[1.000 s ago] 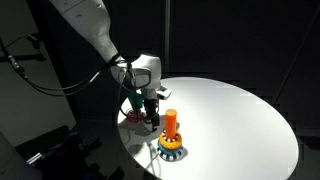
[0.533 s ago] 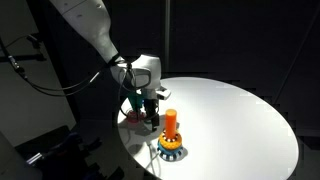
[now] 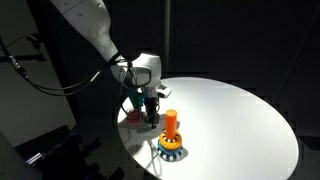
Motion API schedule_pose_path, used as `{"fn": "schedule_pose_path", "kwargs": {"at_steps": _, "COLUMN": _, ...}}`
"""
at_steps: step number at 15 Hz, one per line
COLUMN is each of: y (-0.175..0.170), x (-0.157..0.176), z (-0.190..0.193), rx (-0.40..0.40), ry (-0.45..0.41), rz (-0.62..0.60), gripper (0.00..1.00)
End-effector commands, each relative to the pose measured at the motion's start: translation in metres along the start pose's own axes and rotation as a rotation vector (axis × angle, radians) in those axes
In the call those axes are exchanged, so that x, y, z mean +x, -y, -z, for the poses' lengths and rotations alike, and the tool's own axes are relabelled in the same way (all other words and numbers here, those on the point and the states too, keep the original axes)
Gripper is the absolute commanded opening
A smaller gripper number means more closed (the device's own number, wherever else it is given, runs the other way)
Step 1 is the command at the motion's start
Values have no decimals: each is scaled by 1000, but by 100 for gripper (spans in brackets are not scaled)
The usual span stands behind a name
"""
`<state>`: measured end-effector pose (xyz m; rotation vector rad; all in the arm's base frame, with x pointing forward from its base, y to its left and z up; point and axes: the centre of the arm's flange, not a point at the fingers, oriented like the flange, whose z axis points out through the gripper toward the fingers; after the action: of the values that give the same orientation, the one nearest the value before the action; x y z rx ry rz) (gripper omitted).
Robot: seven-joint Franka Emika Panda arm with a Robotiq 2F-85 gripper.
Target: Put the green ring on the orange stand
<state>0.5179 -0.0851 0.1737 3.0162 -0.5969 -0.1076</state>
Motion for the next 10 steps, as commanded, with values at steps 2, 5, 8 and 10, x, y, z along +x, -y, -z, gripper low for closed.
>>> {"fn": "schedule_pose_path", "kwargs": {"at_steps": 2, "y": -3, "x": 5, "z": 6, "rx": -17, "ry": 3, "rz": -27, "gripper": 16}}
{"fn": "schedule_pose_path", "kwargs": {"at_steps": 5, "y": -2, "x": 4, "z": 14, "rx": -12, "ry": -3, "rz": -24, "gripper": 1}}
{"fn": "schedule_pose_path", "kwargs": {"at_steps": 8, "y": -5, "x": 2, "z": 23, "rx": -7, "ry": 0, "rz": -25, "gripper": 6}}
{"fn": "schedule_pose_path", "kwargs": {"at_steps": 10, "y": -7, "x": 1, "z": 33, "rx": -8, "ry": 3, "rz": -27, "gripper": 5}}
